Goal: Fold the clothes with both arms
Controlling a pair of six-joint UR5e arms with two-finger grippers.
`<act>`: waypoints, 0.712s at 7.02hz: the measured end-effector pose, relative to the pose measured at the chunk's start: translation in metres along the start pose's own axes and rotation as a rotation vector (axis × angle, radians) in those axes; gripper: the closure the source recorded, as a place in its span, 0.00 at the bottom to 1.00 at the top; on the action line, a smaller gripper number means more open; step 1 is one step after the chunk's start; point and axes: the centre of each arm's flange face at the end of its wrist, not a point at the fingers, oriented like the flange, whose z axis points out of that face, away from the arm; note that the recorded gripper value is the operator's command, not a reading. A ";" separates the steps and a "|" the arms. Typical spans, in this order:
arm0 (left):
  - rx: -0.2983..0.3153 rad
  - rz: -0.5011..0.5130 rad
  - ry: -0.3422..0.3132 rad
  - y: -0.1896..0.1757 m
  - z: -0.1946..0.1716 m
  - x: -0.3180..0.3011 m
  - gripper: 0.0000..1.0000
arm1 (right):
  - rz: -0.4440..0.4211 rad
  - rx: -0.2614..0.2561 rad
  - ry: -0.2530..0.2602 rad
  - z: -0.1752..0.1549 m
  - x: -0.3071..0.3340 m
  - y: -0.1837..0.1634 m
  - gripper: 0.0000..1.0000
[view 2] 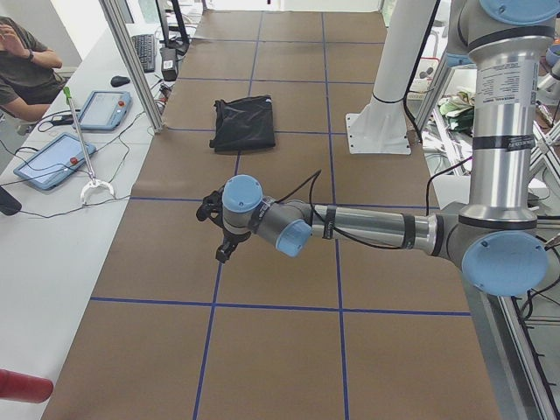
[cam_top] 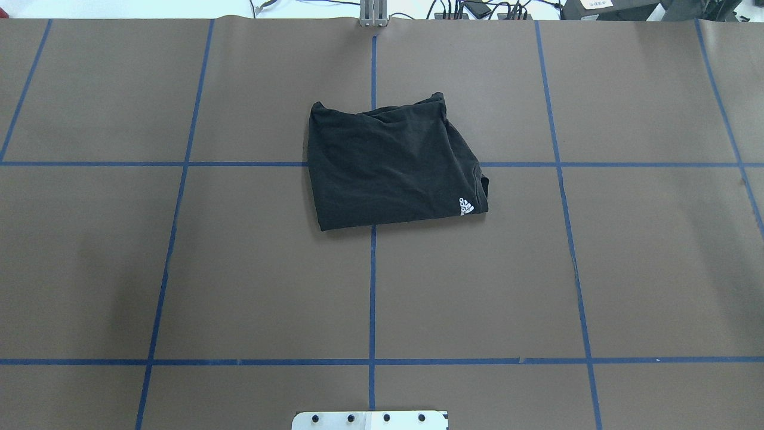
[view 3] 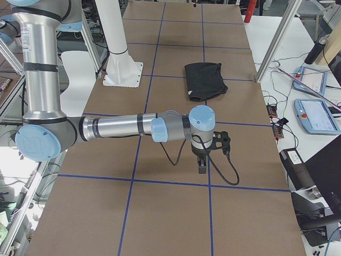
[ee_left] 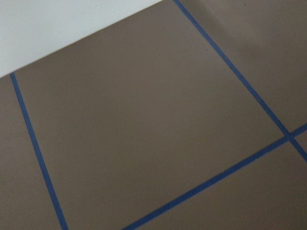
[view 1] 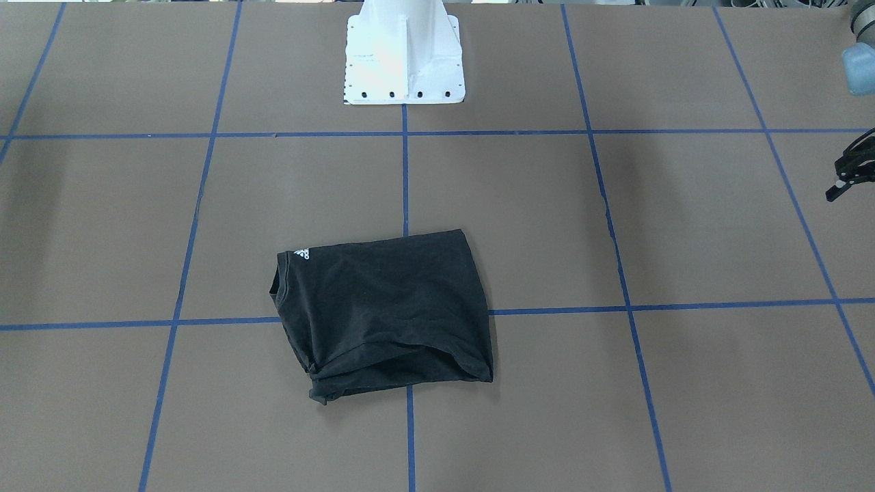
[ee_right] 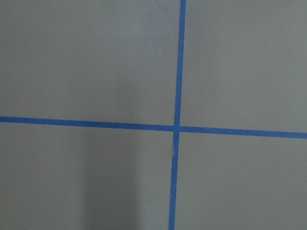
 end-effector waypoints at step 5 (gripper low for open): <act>-0.012 0.007 -0.064 0.014 -0.003 -0.026 0.00 | -0.038 -0.074 -0.005 0.000 0.000 -0.010 0.00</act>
